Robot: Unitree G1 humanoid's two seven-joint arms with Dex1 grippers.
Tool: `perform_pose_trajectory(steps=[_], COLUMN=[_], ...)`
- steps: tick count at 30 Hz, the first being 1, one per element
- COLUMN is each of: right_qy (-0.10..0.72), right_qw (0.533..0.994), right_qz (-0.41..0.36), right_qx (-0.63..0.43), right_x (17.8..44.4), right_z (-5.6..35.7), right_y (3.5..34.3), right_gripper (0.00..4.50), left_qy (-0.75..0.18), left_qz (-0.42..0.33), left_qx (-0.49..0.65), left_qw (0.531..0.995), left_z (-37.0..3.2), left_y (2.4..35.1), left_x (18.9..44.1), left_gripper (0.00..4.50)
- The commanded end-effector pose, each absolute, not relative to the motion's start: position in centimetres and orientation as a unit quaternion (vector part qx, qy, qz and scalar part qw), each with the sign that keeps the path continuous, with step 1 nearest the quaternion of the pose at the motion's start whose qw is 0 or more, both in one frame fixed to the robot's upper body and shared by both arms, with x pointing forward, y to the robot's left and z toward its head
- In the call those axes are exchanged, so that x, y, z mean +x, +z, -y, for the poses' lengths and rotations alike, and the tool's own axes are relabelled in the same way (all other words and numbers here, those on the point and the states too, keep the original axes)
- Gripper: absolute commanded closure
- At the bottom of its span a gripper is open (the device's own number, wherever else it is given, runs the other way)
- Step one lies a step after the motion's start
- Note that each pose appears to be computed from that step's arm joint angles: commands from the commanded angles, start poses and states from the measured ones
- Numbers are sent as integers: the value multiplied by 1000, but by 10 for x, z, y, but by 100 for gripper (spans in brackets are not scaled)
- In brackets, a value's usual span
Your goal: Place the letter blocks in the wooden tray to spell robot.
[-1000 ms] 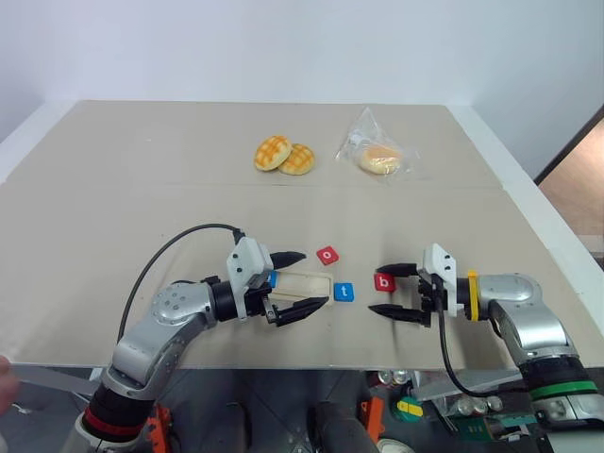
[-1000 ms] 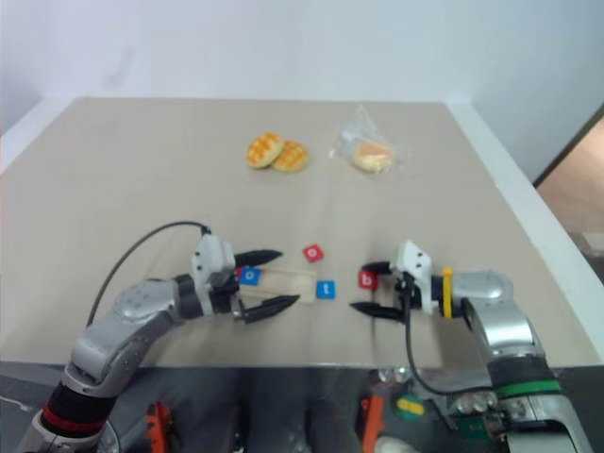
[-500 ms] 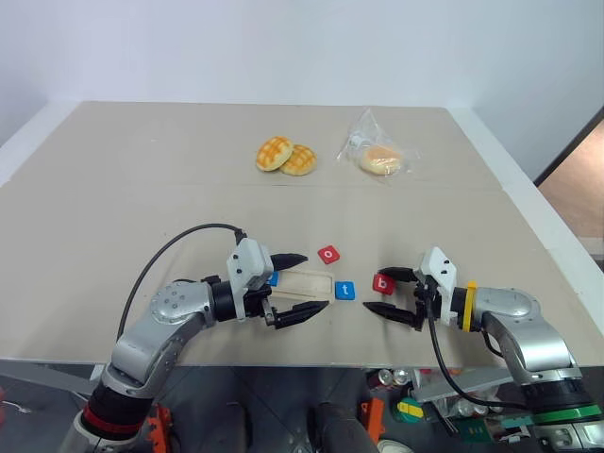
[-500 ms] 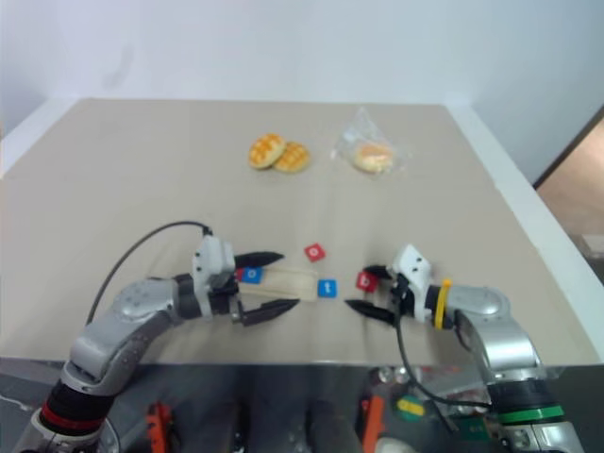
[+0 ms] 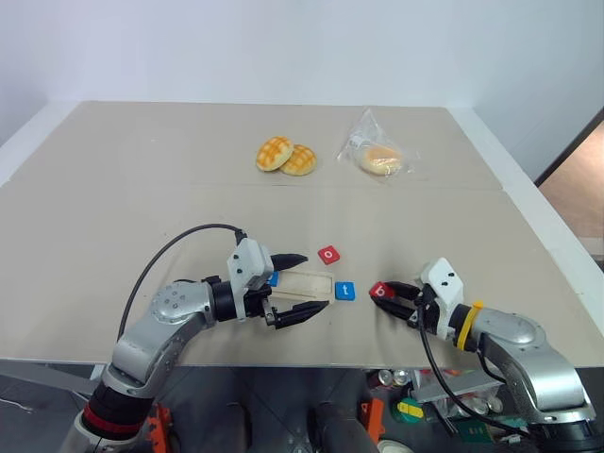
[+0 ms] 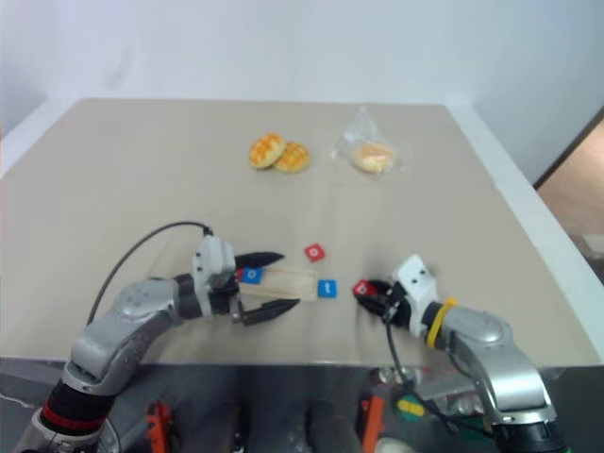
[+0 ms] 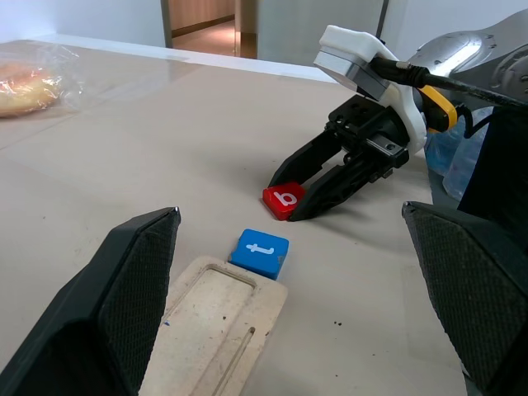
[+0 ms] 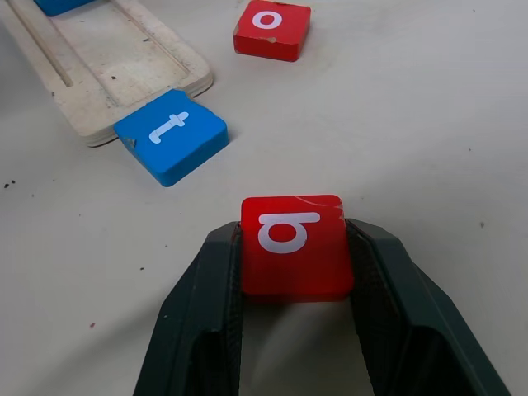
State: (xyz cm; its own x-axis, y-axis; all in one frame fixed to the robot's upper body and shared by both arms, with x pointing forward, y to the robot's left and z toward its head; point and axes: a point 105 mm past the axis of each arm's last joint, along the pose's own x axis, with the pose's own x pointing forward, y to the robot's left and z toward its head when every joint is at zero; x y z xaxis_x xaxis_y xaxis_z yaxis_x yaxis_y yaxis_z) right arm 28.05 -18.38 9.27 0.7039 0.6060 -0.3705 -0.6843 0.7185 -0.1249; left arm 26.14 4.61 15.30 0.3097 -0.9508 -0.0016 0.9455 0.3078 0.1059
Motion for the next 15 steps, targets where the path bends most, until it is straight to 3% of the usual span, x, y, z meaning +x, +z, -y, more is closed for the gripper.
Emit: perform_pose_trajectory(steps=[1, 5, 9, 15], right_qy=[346, 365, 449, 563], right_qw=[916, 914, 876, 801], right_qz=[-150, -94, -48, -55], right_qx=[-136, -150, -169, -196], right_x=[279, 299, 312, 301], right_z=[181, 171, 128, 73], right_y=[97, 133, 165, 159], right_gripper=[329, 329, 329, 329], left_qy=[-585, -538, -480, -434], left_qz=[49, 47, 51, 43], left_qx=[51, 46, 35, 60], left_qw=[808, 841, 875, 898], left_z=[-46, -65, -94, -136], left_y=[161, 161, 162, 155], left_x=[262, 271, 275, 279], left_gripper=[0, 0, 0, 0])
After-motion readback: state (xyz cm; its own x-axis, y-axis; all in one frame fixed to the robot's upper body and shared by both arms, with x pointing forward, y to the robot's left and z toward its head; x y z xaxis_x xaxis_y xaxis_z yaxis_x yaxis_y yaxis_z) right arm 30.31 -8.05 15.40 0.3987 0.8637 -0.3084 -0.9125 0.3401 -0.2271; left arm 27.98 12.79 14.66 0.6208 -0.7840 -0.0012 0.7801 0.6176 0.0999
